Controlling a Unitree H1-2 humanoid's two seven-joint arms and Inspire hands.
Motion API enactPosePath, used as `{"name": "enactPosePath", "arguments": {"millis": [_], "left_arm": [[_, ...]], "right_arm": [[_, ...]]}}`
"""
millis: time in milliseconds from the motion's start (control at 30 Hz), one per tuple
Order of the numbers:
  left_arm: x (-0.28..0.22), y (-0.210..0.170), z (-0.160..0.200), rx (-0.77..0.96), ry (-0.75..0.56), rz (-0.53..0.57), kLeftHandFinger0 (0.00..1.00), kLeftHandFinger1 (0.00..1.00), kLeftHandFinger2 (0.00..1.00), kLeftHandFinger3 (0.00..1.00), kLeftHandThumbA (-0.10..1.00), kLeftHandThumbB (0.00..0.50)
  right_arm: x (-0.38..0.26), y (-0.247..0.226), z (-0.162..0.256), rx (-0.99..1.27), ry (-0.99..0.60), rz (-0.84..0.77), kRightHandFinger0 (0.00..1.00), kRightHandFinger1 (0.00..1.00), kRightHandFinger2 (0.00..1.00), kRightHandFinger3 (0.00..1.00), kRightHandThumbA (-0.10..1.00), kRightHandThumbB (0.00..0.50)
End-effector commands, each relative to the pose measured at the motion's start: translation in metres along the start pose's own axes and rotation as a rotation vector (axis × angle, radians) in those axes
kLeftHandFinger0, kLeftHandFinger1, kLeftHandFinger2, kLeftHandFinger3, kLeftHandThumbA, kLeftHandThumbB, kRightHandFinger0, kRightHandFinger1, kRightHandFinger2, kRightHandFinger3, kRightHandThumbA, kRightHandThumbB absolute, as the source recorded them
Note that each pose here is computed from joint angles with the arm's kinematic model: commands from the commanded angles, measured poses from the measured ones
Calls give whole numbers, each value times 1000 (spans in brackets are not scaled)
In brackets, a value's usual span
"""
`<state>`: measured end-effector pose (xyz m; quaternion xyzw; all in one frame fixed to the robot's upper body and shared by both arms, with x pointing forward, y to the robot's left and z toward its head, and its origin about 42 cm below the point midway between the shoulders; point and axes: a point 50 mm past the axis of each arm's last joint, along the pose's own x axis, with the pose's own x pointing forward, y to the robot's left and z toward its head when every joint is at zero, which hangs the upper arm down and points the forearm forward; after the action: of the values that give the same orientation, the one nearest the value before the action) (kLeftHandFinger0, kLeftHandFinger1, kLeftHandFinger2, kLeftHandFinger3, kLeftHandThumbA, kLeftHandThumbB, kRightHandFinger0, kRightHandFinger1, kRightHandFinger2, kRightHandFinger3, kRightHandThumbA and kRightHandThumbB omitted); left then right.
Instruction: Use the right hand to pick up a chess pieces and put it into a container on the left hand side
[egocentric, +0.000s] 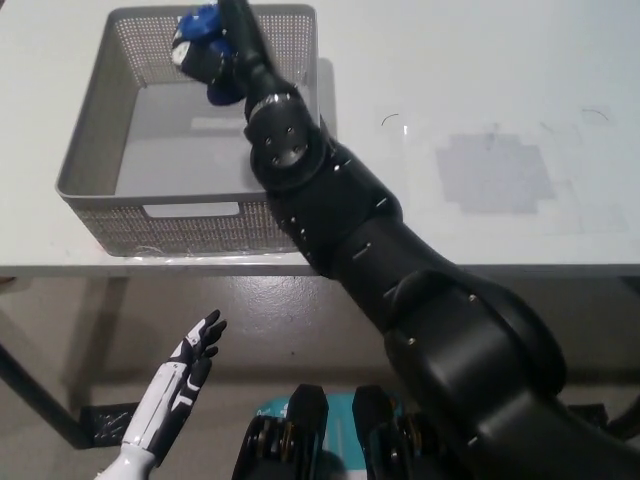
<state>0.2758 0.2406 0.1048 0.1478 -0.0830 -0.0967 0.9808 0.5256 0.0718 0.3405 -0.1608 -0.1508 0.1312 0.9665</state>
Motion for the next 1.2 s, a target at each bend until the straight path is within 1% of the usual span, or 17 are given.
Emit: {"name": "enactPosePath", "arguments": {"millis": [0, 100, 167, 200, 233, 267, 300, 333, 367, 400, 433, 533, 567, 733, 933, 1100, 1167], "left_arm": [[8, 6, 12, 35, -64, -25, 1000, 1000, 1000, 1000, 1000, 214], [10, 6, 13, 30, -74, -30, 1000, 1000, 1000, 1000, 1000, 196], [10, 5, 14, 30, -85, -38, 1000, 1000, 1000, 1000, 1000, 191], [11, 5, 14, 31, -86, -40, 1000, 1000, 1000, 1000, 1000, 193], [11, 5, 14, 40, -87, -46, 1000, 1000, 1000, 1000, 1000, 193], [12, 5, 14, 41, -86, -51, 1000, 1000, 1000, 1000, 1000, 193], [13, 5, 15, 44, -83, -56, 1000, 1000, 1000, 1000, 1000, 201], [13, 4, 14, 46, -81, -55, 1000, 1000, 1000, 1000, 1000, 204], [13, 4, 14, 47, -77, -56, 1000, 1000, 1000, 1000, 1000, 212], [14, 4, 14, 48, -77, -57, 1000, 1000, 1000, 1000, 1000, 212], [14, 4, 14, 59, -79, -64, 1000, 1000, 1000, 1000, 1000, 204], [14, 4, 15, 69, -77, -69, 1000, 1000, 1000, 1000, 1000, 208], [15, 3, 15, 75, -80, -73, 1000, 1000, 1000, 1000, 1000, 197], [15, 3, 15, 72, -78, -69, 1000, 1000, 1000, 1000, 1000, 201], [19, 2, 15, 76, -88, -68, 1000, 1000, 1000, 1000, 1000, 190], [20, 2, 16, 80, -90, -72, 1000, 1000, 1000, 1000, 1000, 187], [21, 3, 16, 74, -90, -72, 1000, 1000, 1000, 1000, 1000, 188]], "right_arm": [[5, 1, 21, -102, -94, 13, 0, 374, 770, 843, -100, 97], [3, -1, 11, -111, -80, 24, 0, 432, 829, 932, -100, 109], [2, -2, 4, -146, -58, 33, 81, 519, 913, 989, -100, 154], [2, -3, 3, -150, -57, 33, 81, 511, 905, 934, -100, 156], [2, -4, 0, -167, -50, 30, 152, 548, 901, 938, -100, 179], [2, -6, -2, -177, -40, 34, 185, 535, 835, 959, -67, 185], [2, -9, -5, -180, -19, 54, 227, 510, 756, 1000, 62, 194], [3, -11, -6, -185, -6, 77, 337, 574, 783, 1000, 135, 199], [5, -15, -9, -194, 16, 125, 702, 889, 993, 1000, 260, 221], [5, -15, -9, -194, 19, 130, 722, 885, 979, 1000, 270, 224], [6, -20, -13, -215, 50, 162, 872, 1000, 1000, 1000, 389, 264], [7, -26, -18, -243, 68, 176, 1000, 1000, 1000, 1000, 541, 276], [7, -30, -19, -253, 76, 187, 1000, 1000, 1000, 1000, 660, 279], [9, -37, -21, -303, 97, 227, 1000, 1000, 1000, 1000, 864, 302], [13, -46, -18, -312, 107, 240, 1000, 1000, 1000, 1000, 994, 352], [25, -66, 7, -251, 33, 189, 1000, 1000, 1000, 1000, 1000, 397], [30, -77, 21, -240, -5, 167, 1000, 1000, 1000, 1000, 1000, 389]]}}
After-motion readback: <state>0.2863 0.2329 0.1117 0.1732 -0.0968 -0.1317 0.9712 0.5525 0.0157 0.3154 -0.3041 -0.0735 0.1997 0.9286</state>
